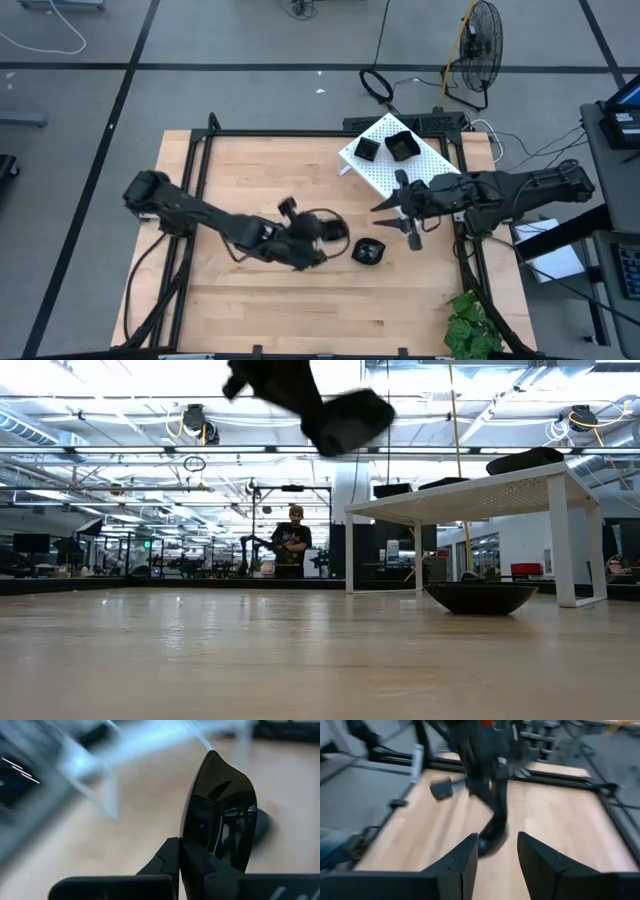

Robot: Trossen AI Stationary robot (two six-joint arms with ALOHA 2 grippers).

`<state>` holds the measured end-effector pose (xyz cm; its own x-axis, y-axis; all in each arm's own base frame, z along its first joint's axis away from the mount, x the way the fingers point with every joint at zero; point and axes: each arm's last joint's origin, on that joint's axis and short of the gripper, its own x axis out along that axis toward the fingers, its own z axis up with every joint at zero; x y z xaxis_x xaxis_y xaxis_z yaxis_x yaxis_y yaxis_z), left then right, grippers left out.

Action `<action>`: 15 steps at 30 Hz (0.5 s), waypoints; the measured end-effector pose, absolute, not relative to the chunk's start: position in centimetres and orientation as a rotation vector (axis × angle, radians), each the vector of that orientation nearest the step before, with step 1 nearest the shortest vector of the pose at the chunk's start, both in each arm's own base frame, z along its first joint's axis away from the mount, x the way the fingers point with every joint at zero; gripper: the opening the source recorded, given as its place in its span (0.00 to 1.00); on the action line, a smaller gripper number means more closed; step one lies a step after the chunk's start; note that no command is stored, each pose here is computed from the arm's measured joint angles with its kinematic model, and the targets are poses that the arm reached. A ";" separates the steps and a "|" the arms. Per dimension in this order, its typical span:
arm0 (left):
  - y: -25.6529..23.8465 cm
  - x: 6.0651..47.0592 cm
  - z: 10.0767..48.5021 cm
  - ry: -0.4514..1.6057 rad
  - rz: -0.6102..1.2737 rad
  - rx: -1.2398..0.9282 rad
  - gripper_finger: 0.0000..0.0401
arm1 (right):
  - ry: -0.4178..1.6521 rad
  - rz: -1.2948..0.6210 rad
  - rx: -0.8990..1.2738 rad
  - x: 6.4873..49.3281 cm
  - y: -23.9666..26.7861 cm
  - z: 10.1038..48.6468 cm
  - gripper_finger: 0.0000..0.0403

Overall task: Pick & Place Mini shaped plates
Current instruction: Stack the black leaf shaped plate on top of the other black leaf shaped plates on the shelf

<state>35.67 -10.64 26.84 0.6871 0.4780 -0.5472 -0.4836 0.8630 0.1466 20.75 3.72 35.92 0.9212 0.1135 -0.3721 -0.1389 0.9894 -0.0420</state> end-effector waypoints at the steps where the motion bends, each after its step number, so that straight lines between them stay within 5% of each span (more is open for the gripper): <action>1: -10.4 35.4 27.5 0.578 0.583 0.038 0.01 | 0.387 0.099 -0.071 20.9 3.7 35.8 0.32; 8: -8.8 34.7 30.2 0.439 0.890 0.333 0.01 | 0.434 -0.148 -0.127 23.0 3.3 34.4 0.39; 15: -6.9 35.7 31.2 0.459 0.949 0.475 0.02 | 0.336 -0.213 -0.139 27.0 3.8 31.7 0.47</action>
